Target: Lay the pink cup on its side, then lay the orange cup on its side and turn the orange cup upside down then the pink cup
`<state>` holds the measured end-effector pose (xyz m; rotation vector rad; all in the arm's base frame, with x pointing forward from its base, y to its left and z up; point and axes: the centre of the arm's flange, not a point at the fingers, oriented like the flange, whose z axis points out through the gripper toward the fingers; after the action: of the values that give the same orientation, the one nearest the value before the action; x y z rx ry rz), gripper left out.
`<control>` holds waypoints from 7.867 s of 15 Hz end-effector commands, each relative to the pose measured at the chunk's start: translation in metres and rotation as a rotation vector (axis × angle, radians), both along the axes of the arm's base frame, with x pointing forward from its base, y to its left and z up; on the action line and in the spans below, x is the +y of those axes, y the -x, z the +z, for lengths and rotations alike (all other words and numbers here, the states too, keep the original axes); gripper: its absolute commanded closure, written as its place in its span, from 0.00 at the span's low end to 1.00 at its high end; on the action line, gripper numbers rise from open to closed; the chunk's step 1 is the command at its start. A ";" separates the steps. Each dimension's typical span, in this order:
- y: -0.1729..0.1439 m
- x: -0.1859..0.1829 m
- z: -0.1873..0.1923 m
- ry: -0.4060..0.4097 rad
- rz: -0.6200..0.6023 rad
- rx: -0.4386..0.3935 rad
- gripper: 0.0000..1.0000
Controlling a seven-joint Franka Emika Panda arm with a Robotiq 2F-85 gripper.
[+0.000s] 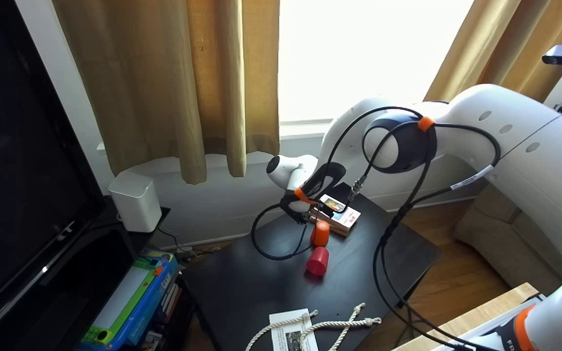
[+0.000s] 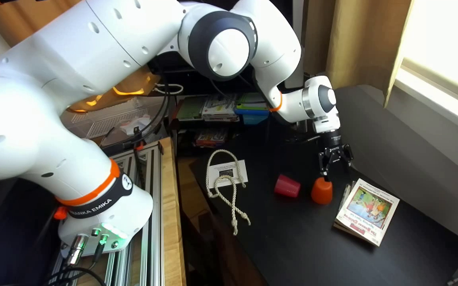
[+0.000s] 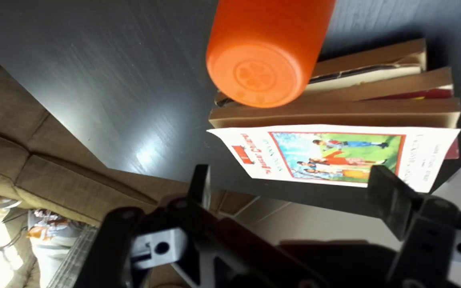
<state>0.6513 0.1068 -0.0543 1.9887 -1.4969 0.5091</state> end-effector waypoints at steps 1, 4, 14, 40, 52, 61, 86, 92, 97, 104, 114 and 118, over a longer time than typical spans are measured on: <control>0.021 -0.003 0.022 -0.177 0.048 0.058 0.00; 0.034 -0.008 0.028 -0.298 0.087 0.092 0.00; 0.084 -0.035 0.020 -0.711 0.233 0.302 0.00; 0.091 -0.060 -0.067 -0.853 0.434 0.356 0.00; 0.089 -0.072 -0.076 -0.948 0.448 0.338 0.60; 0.070 -0.021 -0.025 -0.796 0.314 0.279 0.60; 0.047 0.056 -0.041 0.018 -0.019 -0.046 0.60; 0.044 0.062 -0.060 0.094 -0.020 -0.102 0.60; 0.039 0.069 -0.067 0.172 -0.011 -0.147 0.60; 0.034 0.078 -0.073 0.257 0.027 -0.164 0.52; 0.042 0.076 -0.057 0.213 0.074 -0.088 0.00; 0.039 0.065 -0.025 0.075 0.137 -0.030 0.00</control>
<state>0.6143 0.1834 -0.1049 1.9330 -1.3342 0.7731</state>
